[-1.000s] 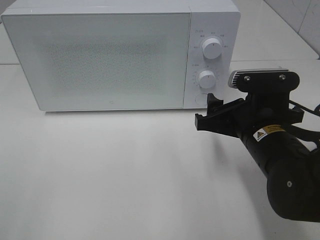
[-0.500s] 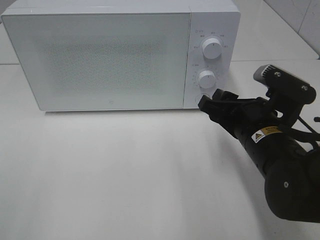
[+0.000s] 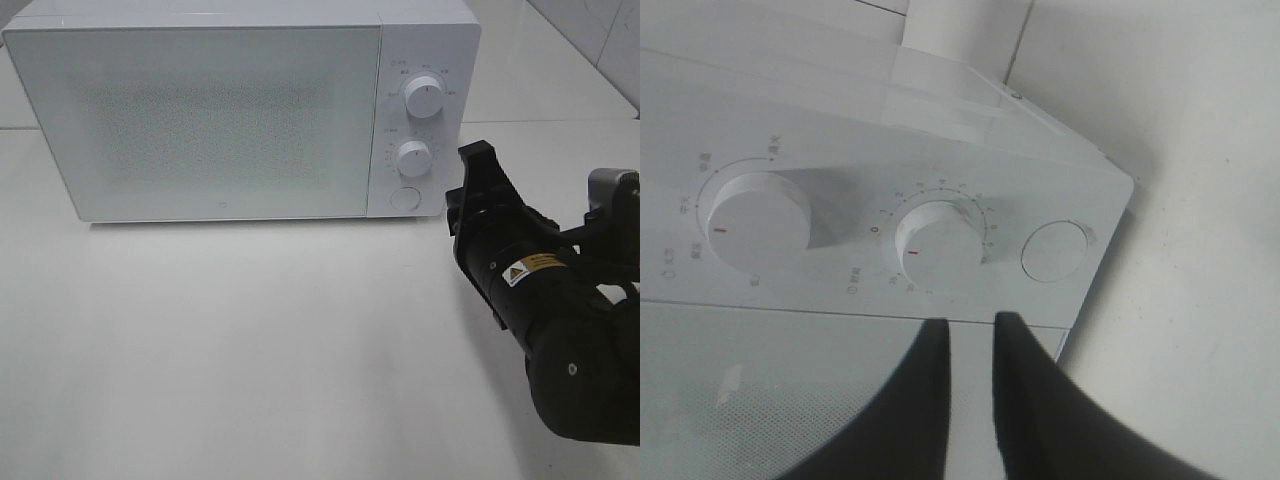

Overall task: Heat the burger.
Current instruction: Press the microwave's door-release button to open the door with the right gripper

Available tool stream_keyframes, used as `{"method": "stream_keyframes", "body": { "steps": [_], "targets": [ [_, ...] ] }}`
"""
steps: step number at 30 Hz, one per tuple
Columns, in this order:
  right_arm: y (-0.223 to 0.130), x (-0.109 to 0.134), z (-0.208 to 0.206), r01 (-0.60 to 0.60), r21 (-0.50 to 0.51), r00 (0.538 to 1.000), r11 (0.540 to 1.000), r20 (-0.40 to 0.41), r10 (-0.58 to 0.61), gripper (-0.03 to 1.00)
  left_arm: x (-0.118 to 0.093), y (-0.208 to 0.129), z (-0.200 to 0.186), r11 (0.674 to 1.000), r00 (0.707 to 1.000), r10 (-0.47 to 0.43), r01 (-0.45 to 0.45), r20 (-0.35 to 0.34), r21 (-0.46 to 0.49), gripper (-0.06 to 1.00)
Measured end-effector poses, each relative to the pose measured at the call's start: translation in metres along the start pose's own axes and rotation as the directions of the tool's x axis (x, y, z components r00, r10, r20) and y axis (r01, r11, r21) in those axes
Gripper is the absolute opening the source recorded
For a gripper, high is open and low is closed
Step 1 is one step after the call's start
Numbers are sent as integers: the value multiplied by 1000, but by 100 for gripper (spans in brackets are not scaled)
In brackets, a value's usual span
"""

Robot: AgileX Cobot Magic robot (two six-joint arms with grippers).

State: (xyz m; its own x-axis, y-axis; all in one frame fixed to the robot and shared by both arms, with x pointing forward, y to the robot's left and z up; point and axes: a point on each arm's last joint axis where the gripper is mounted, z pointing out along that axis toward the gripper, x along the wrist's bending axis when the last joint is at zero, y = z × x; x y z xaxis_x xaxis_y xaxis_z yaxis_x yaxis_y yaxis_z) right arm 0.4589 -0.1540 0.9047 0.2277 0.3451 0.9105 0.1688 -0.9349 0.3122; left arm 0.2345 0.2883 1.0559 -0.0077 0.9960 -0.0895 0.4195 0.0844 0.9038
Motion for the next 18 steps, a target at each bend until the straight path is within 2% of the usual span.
{"method": "stream_keyframes", "body": {
  "steps": [1,4,5,6,18],
  "targets": [
    [-1,-2,0,-67,9,998,998,22,67,8,0,0,0,1000,1000,0,0,0,0,97],
    [-2,-3,0,-99,13,994,995,39,99,5,0,0,0,1000,1000,0,0,0,0,97],
    [-3,-6,0,-151,20,986,988,69,149,1,0,0,0,1000,1000,0,0,0,0,97],
    [-4,-8,0,-179,26,980,984,92,176,0,0,0,0,1000,1000,0,0,0,0,97],
    [-13,-8,10,-222,23,970,975,106,218,0,0,0,0,1000,1000,0,0,0,0,97]
  ]
}}
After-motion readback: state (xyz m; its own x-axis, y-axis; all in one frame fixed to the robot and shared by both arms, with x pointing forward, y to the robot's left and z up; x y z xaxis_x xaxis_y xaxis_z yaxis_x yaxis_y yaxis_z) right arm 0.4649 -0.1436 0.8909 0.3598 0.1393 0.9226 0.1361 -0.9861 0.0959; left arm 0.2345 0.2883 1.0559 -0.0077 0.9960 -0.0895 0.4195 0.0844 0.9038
